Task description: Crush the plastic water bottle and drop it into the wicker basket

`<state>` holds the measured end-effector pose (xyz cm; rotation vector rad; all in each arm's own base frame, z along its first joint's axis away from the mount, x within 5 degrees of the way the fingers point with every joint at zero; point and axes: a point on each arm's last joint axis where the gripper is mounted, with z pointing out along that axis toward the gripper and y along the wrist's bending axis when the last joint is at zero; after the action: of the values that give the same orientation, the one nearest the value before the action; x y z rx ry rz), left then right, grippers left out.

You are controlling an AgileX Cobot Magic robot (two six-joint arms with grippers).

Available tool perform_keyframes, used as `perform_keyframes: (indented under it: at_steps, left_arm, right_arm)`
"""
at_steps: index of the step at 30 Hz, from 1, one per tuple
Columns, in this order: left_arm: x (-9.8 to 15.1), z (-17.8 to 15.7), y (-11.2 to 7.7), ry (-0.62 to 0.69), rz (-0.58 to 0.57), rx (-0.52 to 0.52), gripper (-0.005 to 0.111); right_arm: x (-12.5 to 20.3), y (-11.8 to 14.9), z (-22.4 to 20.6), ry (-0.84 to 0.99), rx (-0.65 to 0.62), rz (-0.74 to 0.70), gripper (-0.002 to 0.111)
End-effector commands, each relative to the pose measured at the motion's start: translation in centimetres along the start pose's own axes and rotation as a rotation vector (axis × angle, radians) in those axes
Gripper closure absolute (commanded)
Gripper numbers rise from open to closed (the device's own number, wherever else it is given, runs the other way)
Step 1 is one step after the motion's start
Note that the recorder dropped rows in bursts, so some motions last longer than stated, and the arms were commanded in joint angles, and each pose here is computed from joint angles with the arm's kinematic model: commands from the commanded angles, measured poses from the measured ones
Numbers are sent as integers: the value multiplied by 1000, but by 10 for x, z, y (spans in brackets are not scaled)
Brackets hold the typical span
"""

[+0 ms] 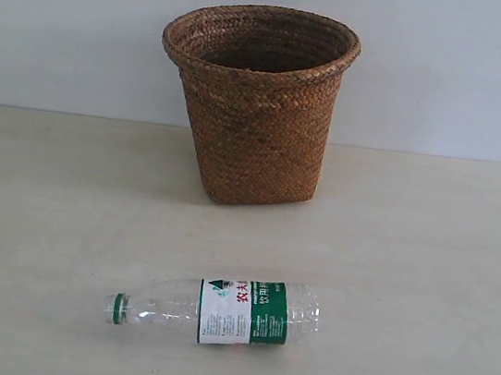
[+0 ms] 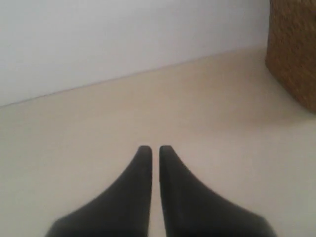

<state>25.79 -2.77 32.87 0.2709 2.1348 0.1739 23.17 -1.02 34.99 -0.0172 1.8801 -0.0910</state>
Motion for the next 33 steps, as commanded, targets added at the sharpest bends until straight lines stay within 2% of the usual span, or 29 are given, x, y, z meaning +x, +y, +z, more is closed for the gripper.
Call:
perform_keyframes:
  at_steps: [1, 3, 5, 7, 10, 15, 17, 19, 21, 24, 25, 27, 30, 33]
  left_arm:
    - [-5, 20, -24, 180, 160, 106, 102]
    - [-5, 28, -40, 219, 286, 245, 102]
    - [-3, 31, -54, 210, 367, 403, 102]
    - [0, 33, -63, 209, 411, 502, 102]
    - [4, 36, -72, 217, 464, 609, 102]
    - [14, 41, -86, 229, 593, 776, 102]
    - [18, 45, -92, 235, 651, 819, 102]
    - [24, 52, -101, 253, 693, 857, 93]
    - [31, 59, -109, 278, 739, 898, 75]
    - [41, 71, -117, 324, 785, 927, 40]
    - [44, 75, -119, 341, 789, 934, 33]
    - [50, 82, -121, 363, 803, 949, 33]
    - [59, 93, -125, 386, 838, 980, 40]
    - [68, 105, -128, 403, 851, 989, 40]
  right_arm:
    - [3, 19, 28, 266, -84, -197, 108]
    - [6, 37, 41, 368, -170, -263, 108]
    - [11, 58, 51, 454, -311, -347, 108]
    - [15, 75, 58, 503, -435, -362, 108]
    - [21, 93, 67, 568, -588, -362, 108]
    - [28, 122, 76, 635, -744, -401, 108]
    - [33, 135, 79, 662, -790, -420, 108]
    - [36, 147, 80, 681, -832, -439, 108]
    - [40, 157, 82, 699, -858, -456, 108]
    - [48, 167, 84, 723, -884, -475, 108]
    - [50, 171, 84, 731, -891, -480, 108]
    - [55, 176, 86, 747, -903, -486, 108]
    - [64, 185, 89, 775, -919, -499, 108]
    - [70, 191, 93, 779, -921, -502, 108]
